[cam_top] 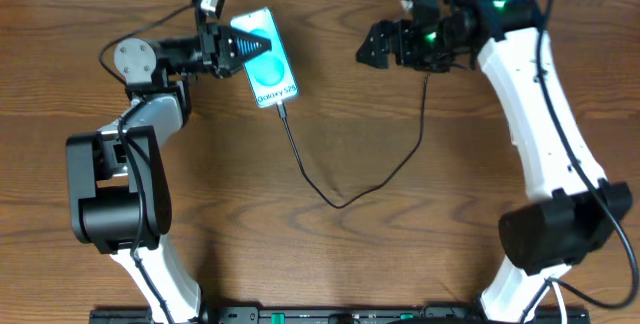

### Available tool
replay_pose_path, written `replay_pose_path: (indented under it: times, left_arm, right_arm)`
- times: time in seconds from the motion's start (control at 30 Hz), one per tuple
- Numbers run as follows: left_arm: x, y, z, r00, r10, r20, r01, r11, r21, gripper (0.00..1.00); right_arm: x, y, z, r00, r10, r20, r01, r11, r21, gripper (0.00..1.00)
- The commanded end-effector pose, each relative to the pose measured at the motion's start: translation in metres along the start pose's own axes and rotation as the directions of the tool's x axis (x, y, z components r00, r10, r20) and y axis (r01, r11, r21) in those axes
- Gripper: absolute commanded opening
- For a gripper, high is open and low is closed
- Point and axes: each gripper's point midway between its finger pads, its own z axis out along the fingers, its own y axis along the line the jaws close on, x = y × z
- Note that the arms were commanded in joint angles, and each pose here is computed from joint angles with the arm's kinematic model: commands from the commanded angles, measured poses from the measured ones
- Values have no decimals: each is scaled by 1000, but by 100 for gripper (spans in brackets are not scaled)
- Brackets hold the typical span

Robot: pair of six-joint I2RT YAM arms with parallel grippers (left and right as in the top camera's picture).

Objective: Plug charger to phone and switch on socket
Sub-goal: 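Release the plug, move right arm toward power strip, lower phone left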

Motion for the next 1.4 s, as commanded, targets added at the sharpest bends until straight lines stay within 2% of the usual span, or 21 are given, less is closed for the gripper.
replay_pose_path:
  times: [0.0, 0.33, 0.63, 0.87, 0.97, 1.13, 1.37]
  left_arm:
    - [7, 16, -2, 999, 36, 19, -36, 999, -1, 7]
    - [45, 51, -3, 998, 56, 19, -56, 998, -11, 8]
    - [72, 94, -5, 998, -68, 16, 69, 997, -32, 7]
    - [73, 99, -5, 995, -99, 23, 99, 994, -38, 7]
    - [66, 110, -6, 982, -167, 85, 173, 983, -67, 7]
    - [60, 139, -10, 926, -314, 209, 344, 930, -127, 7]
    - [56, 166, -18, 867, -376, 328, 450, 873, -189, 7]
  right_arm:
    - [-10, 8, -48, 991, -60, 116, 51, 996, 80, 99]
    - [0, 30, -110, 966, -100, 237, 76, 991, 107, 99]
    - [18, 50, -165, 927, -131, 352, 94, 988, 121, 99]
    - [32, 50, -176, 928, -128, 349, 85, 987, 138, 99]
    - [34, 49, -176, 932, -125, 341, 82, 987, 139, 99]
    - [35, 48, -175, 933, -123, 337, 80, 987, 139, 99]
    - [37, 47, -175, 937, -120, 329, 77, 987, 141, 99]
